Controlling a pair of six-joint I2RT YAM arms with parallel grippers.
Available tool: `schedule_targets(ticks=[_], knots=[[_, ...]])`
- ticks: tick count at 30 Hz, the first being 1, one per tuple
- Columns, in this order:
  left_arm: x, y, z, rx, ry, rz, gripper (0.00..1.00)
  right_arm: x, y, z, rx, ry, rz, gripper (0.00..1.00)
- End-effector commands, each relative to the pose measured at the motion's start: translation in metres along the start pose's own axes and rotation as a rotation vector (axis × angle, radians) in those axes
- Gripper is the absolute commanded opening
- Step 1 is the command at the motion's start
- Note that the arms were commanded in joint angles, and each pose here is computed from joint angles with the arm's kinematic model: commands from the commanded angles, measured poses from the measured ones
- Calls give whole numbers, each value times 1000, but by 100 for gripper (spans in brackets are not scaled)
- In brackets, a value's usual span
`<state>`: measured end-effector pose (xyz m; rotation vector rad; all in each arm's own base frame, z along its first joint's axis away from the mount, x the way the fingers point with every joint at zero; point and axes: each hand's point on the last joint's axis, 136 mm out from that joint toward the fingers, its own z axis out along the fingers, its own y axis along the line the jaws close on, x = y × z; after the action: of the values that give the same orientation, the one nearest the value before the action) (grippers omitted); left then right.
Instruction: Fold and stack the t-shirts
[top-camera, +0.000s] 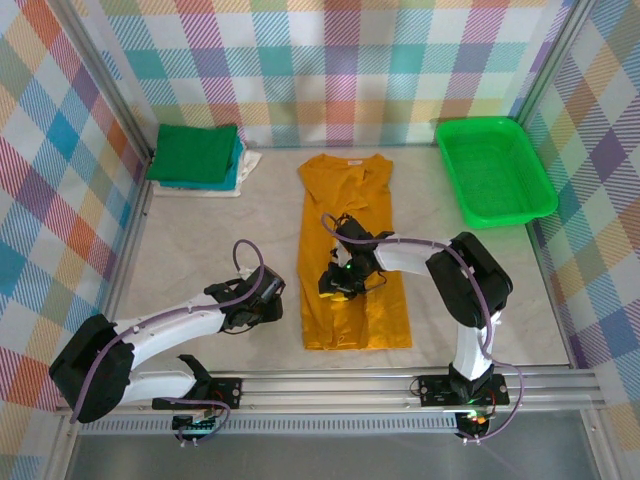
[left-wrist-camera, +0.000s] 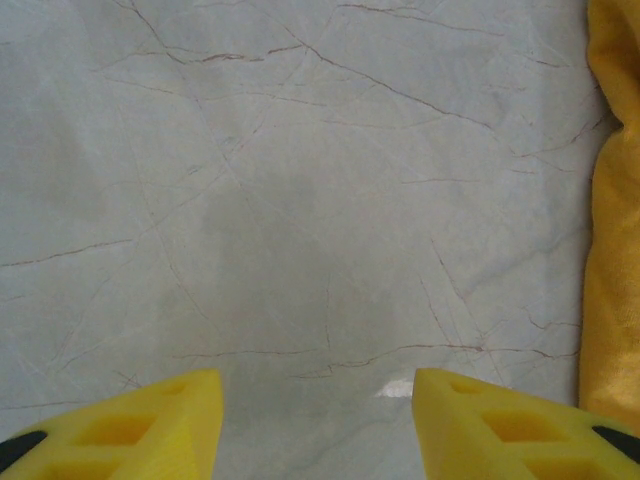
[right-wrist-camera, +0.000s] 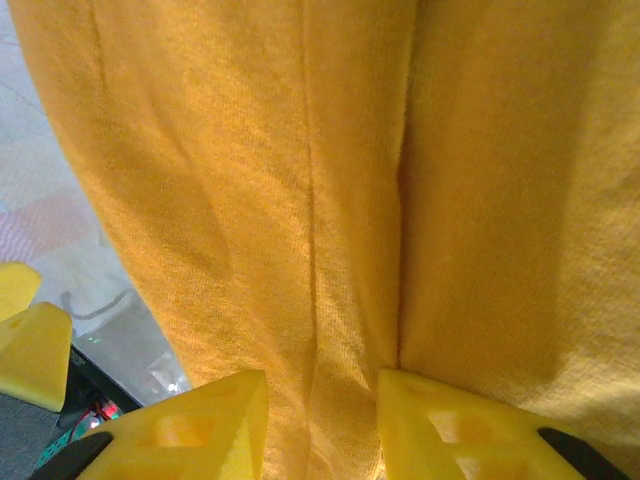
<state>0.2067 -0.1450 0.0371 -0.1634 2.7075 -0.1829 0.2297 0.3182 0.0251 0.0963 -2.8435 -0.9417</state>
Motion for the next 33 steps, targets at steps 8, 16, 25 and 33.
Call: schedule_targets(ticks=[8, 16, 25, 33], knots=[[-1, 8, -1, -26, -7, -6, 53, 13, 19, 2, -59, 27, -26, 10], [0, 9, -1, -25, -8, -11, 53, 11, 18, -9, -27, -13, -26, 0], [1, 14, -1, -36, -15, -18, 53, 28, 6, -18, -15, -20, -16, 0], [2, 12, 1, -34, -9, -17, 53, 48, -4, -6, 4, 74, -34, 33]])
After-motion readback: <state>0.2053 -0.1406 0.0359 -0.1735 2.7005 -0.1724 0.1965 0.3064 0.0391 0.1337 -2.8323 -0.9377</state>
